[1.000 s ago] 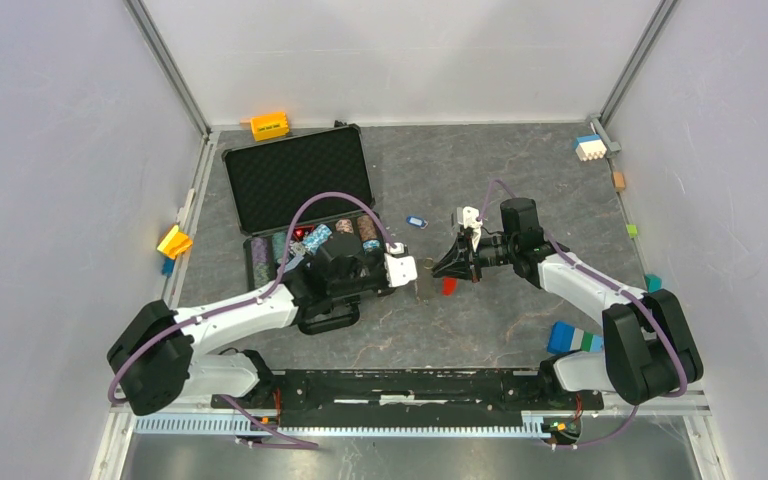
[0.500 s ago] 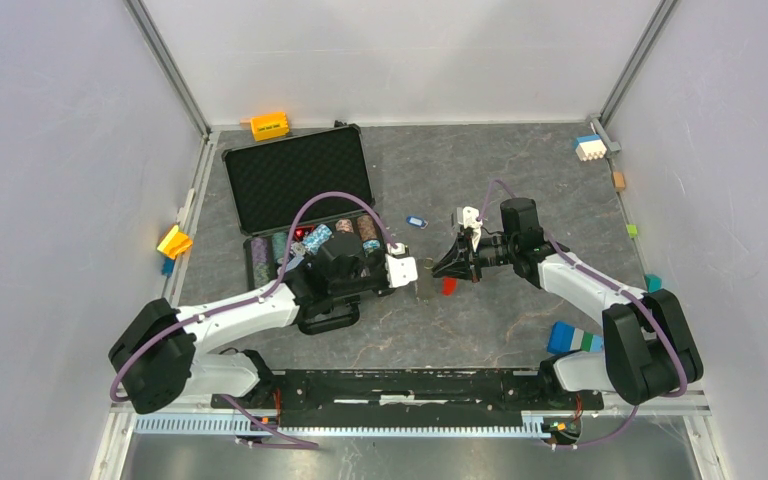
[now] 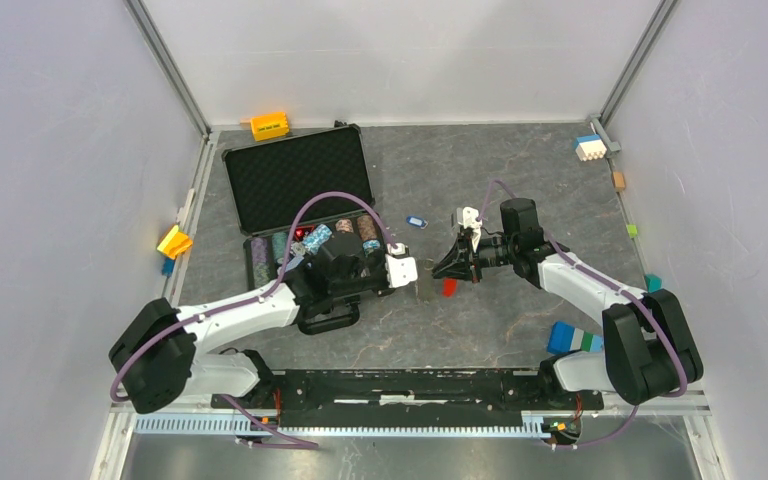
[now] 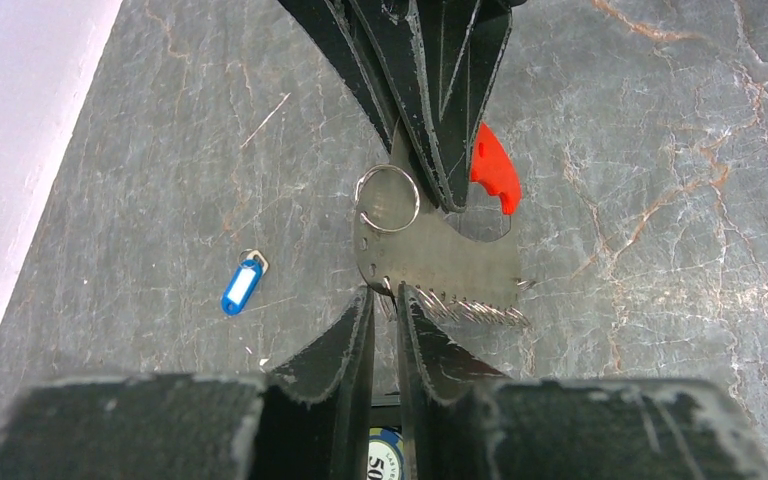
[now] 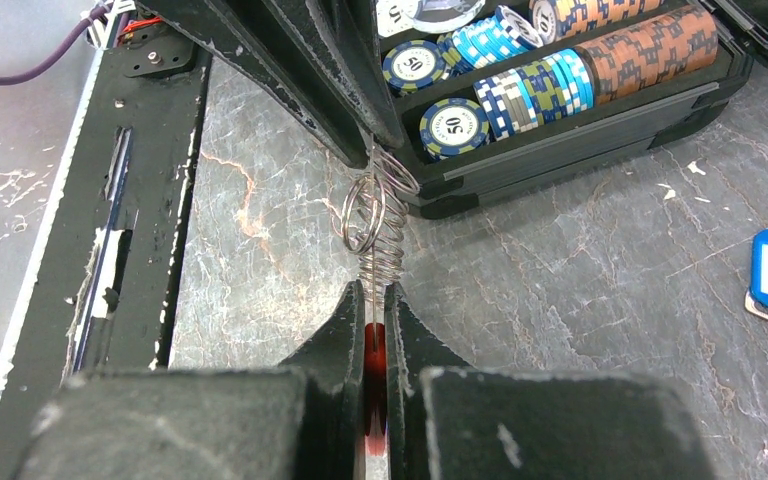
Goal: Put the keys on the keyring
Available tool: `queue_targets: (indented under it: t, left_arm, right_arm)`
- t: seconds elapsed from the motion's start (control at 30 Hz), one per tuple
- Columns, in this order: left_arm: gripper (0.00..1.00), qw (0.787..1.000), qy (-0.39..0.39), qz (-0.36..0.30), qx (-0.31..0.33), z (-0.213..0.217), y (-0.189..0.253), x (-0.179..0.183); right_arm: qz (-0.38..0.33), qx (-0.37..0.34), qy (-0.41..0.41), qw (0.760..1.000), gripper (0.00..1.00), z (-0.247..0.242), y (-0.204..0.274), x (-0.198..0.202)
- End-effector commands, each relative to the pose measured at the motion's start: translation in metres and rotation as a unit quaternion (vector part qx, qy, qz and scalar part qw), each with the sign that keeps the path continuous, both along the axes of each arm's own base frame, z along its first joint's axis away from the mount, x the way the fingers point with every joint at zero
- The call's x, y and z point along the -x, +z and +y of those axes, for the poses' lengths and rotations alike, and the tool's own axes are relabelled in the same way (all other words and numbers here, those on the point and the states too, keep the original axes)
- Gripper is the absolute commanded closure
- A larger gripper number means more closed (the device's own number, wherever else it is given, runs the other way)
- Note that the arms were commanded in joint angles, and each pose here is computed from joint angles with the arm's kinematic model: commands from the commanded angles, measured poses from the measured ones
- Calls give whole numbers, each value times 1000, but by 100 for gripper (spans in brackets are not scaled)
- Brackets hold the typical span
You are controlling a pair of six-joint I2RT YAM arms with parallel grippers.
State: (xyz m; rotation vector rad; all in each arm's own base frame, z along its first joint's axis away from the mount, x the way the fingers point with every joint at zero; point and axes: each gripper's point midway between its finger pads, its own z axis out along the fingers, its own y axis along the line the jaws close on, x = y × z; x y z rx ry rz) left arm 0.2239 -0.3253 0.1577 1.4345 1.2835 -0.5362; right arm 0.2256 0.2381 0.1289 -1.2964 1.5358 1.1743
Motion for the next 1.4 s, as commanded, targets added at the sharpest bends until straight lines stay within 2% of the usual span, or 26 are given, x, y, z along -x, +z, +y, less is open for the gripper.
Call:
queue_targets:
  t: [0.0, 0.23, 0.47, 0.77, 1.13, 1.3, 1.37]
  left_arm:
    - [81, 1000, -22, 1, 7, -8, 8, 2]
    - [87, 1000, -30, 7, 2, -9, 4, 4]
    - [98, 999, -33, 6, 4, -10, 7, 5]
    - [98, 998, -48, -45, 7, -1, 27, 10]
    - [98, 989, -117, -73, -55, 3, 30, 25]
    - [98, 988, -117, -78, -58, 1, 36, 22]
    - [98, 989, -115, -75, -58, 0, 38, 20]
  right_arm:
    - [-27, -15, 12, 999, 100, 5, 15, -5]
    - [-26, -15, 12, 999, 100, 4, 15, -6]
    - [-25, -14, 12, 1000, 100, 5, 14, -5]
    - [-32, -4, 4, 999, 100, 3, 12, -11]
    - [-11, 6, 12, 1000, 99, 6, 8, -8]
    - [-7, 3, 25, 1000, 93, 7, 9, -5]
    - [-7, 2, 29, 1000, 86, 7, 10, -4]
